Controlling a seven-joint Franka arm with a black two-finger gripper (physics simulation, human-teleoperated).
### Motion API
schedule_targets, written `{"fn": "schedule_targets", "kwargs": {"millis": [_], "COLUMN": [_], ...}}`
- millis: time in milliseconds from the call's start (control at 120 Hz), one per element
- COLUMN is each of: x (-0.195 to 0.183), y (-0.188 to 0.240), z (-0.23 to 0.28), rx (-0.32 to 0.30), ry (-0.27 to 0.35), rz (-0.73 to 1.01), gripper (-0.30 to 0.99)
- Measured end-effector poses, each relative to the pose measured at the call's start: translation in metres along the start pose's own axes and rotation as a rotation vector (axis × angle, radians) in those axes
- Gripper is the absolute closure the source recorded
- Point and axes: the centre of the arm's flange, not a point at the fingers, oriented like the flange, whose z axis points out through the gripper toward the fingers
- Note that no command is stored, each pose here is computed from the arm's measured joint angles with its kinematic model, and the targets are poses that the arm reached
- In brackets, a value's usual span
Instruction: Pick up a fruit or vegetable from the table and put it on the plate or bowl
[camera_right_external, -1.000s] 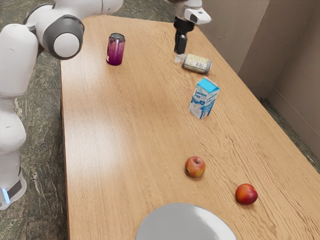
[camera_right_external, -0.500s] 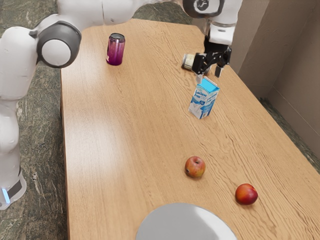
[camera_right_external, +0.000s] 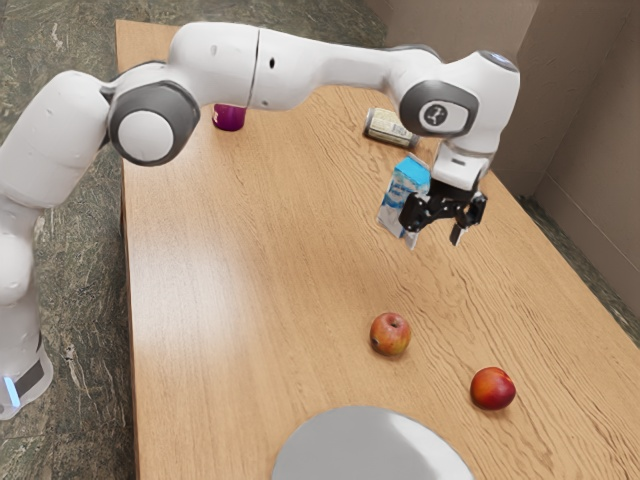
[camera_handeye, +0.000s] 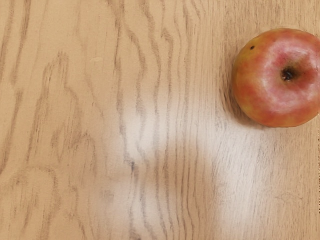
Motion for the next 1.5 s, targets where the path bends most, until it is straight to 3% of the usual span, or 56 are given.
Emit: {"fn": "schedule_targets", "kwargs": {"millis": [292,517,650,917,1500], "x": [0.043,0.05,0.052,0.064,0.078], "y": [0.008,0.016,0.042,0.077,0.087], "z": [0.026,0.041,0.037,0.03,0.053], "rx": [-0.028,-0.079,-0.121,-0.109,-0.137], "ry": [-0.004,-0.018,-0.056,-0.076,-0.07], "rz": [0.119,0.16,0.182,0.217,0.233], "gripper": [0.0,0.0,0.0,0.0,0.0]}}
